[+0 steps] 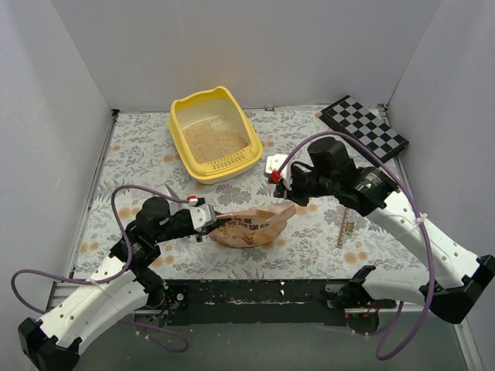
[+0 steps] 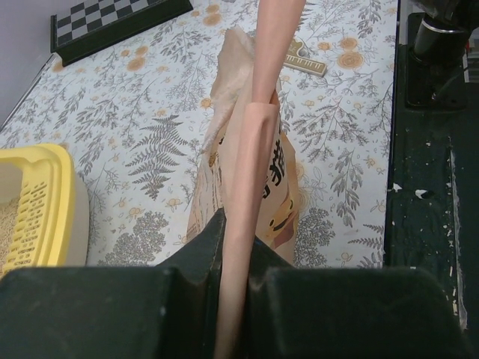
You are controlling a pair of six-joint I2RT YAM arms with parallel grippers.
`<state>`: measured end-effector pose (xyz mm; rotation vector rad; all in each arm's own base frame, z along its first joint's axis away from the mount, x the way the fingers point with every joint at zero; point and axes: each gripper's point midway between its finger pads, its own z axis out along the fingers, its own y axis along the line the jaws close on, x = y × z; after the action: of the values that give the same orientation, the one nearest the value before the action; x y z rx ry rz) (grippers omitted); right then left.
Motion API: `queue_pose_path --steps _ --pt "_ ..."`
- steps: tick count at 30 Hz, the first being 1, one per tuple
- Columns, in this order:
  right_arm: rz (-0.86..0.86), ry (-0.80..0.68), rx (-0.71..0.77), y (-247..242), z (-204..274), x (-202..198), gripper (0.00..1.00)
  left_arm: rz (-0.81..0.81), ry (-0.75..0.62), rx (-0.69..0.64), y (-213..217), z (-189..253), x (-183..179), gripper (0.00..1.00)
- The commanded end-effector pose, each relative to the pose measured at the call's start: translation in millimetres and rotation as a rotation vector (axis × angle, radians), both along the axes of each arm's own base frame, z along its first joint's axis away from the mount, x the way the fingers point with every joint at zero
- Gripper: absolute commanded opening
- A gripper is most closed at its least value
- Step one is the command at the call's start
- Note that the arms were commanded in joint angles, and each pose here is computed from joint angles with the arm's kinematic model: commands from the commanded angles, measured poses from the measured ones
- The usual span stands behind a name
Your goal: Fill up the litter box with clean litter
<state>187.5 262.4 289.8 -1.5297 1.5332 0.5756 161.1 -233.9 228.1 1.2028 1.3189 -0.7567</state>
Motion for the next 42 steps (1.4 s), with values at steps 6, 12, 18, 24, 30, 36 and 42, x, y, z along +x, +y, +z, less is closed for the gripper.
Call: queue_pose_path --steps 6,12,18,24,30,36,42 --pt "0.178 0.139 -0.089 22 -28 -12 0.01 -0.051 -0.101 -0.076 0 15 -17 0.00" --pt "0.224 0.219 -0.118 27 -42 -19 0.01 -0.051 -0.103 -0.081 -1 17 -17 0.00" --pt "0.243 0.272 -0.133 23 -57 -30 0.01 -0.048 -0.107 -0.083 -3 18 -17 0.00" --pt "0.259 0.324 -0.153 22 -73 -42 0.01 -0.048 -0.112 -0.086 -6 24 -14 0.00" --pt "0.283 0.362 -0.161 23 -81 -51 0.01 -0.046 -0.108 -0.086 -7 27 -12 0.00" --pt "0.298 0.403 -0.194 24 -97 -59 0.01 -0.037 -0.108 -0.084 -8 28 -9 0.00" --pt "0.278 0.434 -0.212 33 -120 -54 0.01 -0.039 -0.118 -0.105 -11 36 -6 0.00"
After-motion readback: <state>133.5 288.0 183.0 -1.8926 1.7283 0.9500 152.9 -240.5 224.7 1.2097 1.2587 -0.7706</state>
